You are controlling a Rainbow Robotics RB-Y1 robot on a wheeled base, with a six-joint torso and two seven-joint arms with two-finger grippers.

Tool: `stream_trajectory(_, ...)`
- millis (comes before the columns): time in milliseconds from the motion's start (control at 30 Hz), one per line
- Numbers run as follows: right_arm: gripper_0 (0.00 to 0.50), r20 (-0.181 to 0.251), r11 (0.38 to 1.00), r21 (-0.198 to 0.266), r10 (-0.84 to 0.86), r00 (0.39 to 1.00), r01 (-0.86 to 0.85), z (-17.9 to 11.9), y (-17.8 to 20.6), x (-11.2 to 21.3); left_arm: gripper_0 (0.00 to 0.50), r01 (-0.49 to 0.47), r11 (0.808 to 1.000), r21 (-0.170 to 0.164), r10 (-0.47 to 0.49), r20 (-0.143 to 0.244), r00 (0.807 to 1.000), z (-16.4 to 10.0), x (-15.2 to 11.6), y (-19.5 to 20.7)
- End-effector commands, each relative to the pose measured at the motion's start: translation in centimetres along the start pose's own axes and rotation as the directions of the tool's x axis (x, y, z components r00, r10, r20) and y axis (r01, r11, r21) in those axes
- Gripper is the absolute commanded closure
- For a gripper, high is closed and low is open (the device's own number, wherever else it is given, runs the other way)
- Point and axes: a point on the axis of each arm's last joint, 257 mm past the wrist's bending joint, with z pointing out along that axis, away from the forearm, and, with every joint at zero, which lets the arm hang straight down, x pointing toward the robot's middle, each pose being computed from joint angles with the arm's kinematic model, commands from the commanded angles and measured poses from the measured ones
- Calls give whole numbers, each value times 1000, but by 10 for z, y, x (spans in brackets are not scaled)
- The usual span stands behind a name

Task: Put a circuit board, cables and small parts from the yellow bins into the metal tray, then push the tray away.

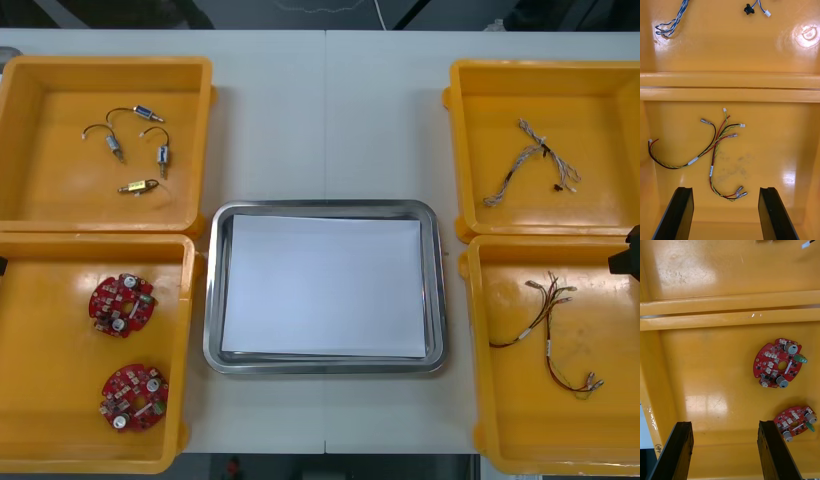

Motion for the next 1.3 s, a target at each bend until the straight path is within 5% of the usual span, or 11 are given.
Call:
stream_trajectory(33,0,24,999,34,-21,999,20,-13,-13,-6,0,-39,998,-46,39,14,999,-14,-2,13)
stream_trajectory(1300,0,24,999,34,-21,999,20,-13,-13,-6,0,-39,998,-46,39,14,999,-14,-2,13)
